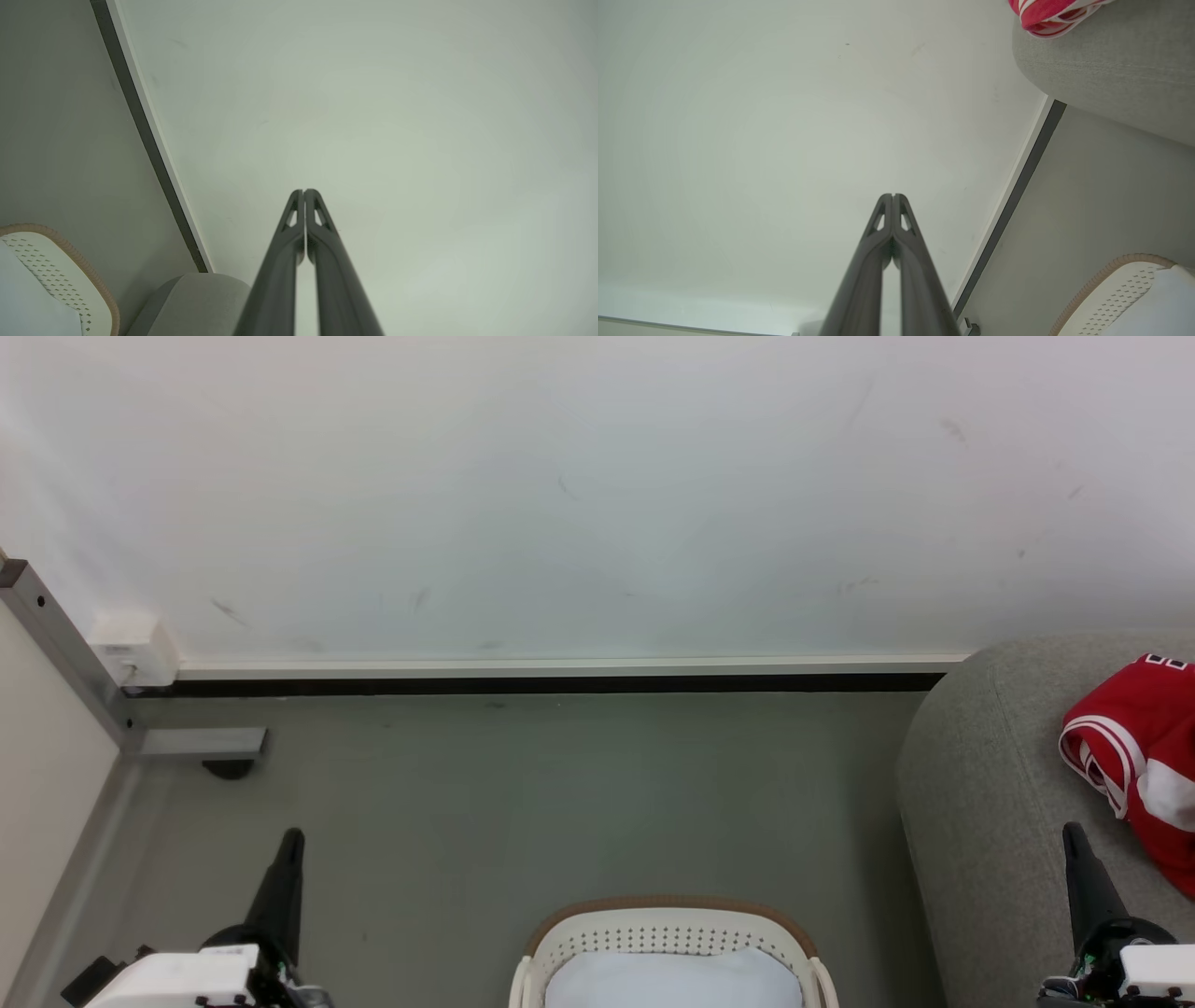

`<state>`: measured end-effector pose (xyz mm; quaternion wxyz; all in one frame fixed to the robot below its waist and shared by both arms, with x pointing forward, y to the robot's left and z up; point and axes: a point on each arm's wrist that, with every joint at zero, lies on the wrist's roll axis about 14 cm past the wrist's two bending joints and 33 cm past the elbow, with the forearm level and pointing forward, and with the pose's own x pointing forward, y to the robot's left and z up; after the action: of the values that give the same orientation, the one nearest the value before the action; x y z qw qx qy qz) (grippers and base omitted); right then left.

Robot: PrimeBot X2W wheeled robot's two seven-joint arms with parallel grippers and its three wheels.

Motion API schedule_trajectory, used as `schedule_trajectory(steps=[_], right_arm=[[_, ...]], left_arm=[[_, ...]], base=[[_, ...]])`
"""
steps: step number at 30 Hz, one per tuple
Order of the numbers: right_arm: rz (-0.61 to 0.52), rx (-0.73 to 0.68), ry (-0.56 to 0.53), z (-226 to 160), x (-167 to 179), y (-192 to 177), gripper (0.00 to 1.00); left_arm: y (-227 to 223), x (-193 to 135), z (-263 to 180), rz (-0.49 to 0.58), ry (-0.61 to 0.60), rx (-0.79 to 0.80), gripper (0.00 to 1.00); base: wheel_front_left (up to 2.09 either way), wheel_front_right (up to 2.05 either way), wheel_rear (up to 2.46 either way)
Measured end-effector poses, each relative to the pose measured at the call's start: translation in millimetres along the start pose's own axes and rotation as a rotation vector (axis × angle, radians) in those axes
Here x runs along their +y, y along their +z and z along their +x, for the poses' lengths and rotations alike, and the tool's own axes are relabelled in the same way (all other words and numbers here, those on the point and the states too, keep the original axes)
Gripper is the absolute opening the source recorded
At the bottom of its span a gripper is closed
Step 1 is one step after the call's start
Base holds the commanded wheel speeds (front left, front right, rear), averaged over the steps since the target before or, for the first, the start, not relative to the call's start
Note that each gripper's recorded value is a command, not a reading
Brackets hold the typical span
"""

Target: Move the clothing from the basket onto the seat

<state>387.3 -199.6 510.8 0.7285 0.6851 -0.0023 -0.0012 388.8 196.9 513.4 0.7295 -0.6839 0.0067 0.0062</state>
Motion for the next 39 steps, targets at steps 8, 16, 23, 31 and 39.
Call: schedule_trajectory(steps=[8,16,23,31,39], right_arm=[[0.049,0.003,0.000,2.5,1.2,0.9,0.00],[0.067,0.005,0.000,3.3,1.7,0.6,0.00],[0.068,0.009,-0.001,3.2,1.6,-0.1,0.00],[0.066,0.008,-0.001,3.2,1.7,-0.4,0.00],[0.066,0.005,-0.002,3.1,1.8,0.3,0.00]], left_arm=[[1.9,-2.2,0.0,-0.054,-0.009,0.000,0.00],[2.4,-3.5,0.4,-0.064,-0.014,0.001,0.00],[2.4,-3.5,0.4,-0.064,-0.014,0.001,0.00],[2.4,-3.5,0.4,-0.064,-0.014,0.001,0.00],[2.4,-3.5,0.5,-0.064,-0.014,0.001,0.00]], base=[[0.00,0.00,0.00],[0.00,0.00,0.00],[0.00,0.00,0.00],[0.00,0.00,0.00],[0.00,0.00,0.00]])
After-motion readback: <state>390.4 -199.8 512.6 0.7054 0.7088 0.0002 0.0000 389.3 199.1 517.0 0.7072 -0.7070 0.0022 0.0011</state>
